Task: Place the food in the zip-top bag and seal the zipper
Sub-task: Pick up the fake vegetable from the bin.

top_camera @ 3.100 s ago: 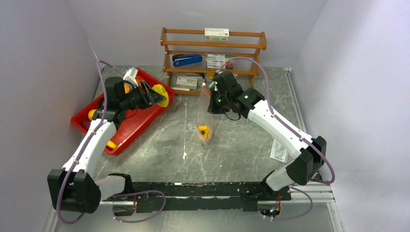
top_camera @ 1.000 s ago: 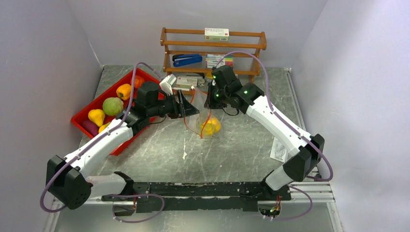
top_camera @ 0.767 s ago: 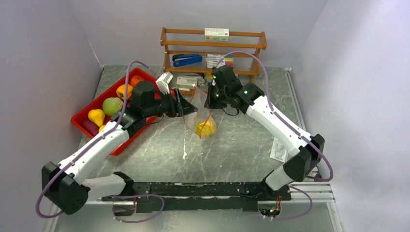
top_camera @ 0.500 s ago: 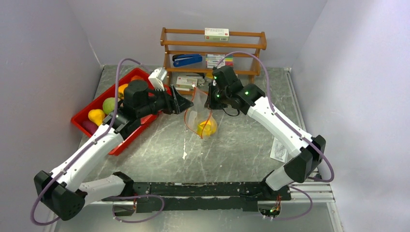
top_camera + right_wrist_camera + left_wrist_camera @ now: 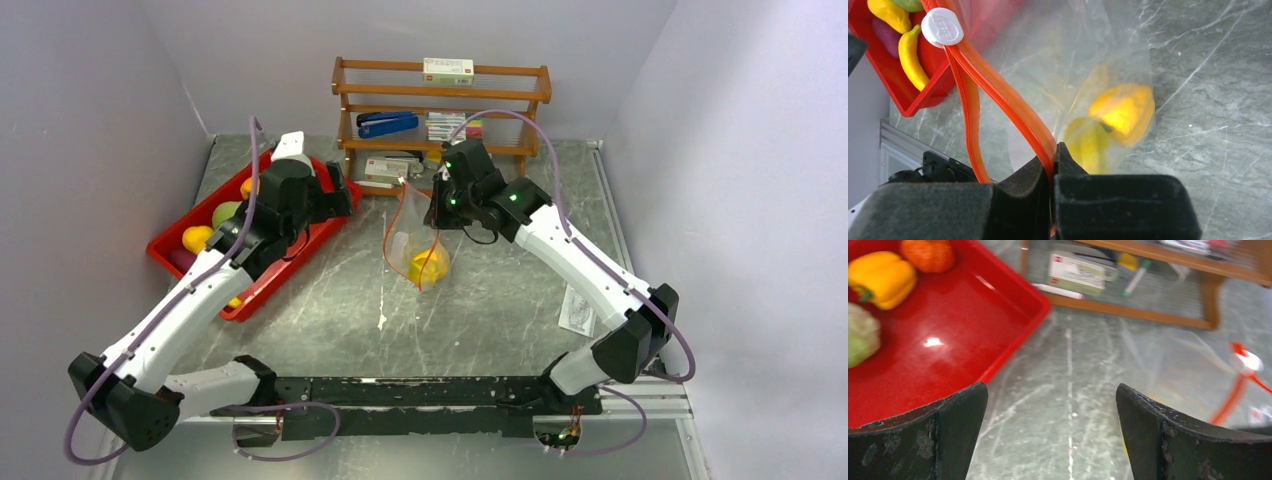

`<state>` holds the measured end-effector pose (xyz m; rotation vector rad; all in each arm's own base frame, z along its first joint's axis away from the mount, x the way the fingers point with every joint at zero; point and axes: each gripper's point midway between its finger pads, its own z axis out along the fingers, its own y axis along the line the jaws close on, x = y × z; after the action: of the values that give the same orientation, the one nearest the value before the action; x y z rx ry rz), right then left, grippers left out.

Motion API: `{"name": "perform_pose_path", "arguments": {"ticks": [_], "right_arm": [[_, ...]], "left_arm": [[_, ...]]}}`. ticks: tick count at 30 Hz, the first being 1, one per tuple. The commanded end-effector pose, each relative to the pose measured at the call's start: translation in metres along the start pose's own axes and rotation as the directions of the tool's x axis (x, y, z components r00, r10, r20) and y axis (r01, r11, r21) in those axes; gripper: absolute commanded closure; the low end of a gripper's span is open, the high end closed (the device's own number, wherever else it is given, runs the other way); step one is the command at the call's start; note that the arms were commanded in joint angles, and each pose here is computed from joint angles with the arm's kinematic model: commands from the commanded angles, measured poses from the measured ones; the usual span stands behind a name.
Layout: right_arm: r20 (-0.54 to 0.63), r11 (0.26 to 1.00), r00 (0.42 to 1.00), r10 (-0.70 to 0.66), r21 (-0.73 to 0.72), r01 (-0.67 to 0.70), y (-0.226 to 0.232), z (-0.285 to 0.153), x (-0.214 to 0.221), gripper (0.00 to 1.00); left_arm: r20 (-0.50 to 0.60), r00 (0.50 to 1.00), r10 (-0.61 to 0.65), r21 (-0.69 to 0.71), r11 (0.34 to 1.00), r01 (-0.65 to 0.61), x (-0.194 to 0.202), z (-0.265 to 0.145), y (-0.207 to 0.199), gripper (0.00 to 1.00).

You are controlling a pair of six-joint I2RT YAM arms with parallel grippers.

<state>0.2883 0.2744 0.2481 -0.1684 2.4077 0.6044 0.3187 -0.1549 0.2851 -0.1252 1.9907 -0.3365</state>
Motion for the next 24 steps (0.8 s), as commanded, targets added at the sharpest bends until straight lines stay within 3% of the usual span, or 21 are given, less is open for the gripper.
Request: {"name": "perform_pose_path", "arguments": {"ticks": [1, 5, 10, 20, 24], "right_arm": [[0.046, 0.998, 0.999, -0.018, -0.052, 0.02, 0.01, -0.009, -0.008, 1.0], [0.044, 0.998, 0.999, -0.022, -0.065, 0.025, 0.013, -0.009, -0.009, 1.0], [0.041, 0.997, 0.999, -0.034, -0.064, 0.037, 0.013, -0.011, -0.009, 1.0], [0.032, 0.998, 0.999, -0.043, -0.047, 0.044, 0.011, -0.012, -0.01, 1.0], [0.026, 0.998, 0.999, -0.045, -0.035, 0.045, 0.008, -0.01, -0.008, 1.0]], "left_arm": [[0.029, 1.0, 0.005, -0.274, 0.962, 0.003, -0.008, 0.01, 0.058, 0.01], [0.013, 0.994, -0.107, -0.35, 0.931, 0.105, 0.001, 0.026, 0.102, 0.01], [0.068, 0.966, -0.249, -0.446, 0.859, 0.253, 0.003, 0.03, 0.152, 0.01], [0.145, 0.885, -0.443, -0.591, 0.679, 0.436, 0.033, 0.031, 0.253, 0.12], [0.224, 0.832, -0.507, -0.672, 0.538, 0.509, 0.053, 0.02, 0.287, 0.12]]}}
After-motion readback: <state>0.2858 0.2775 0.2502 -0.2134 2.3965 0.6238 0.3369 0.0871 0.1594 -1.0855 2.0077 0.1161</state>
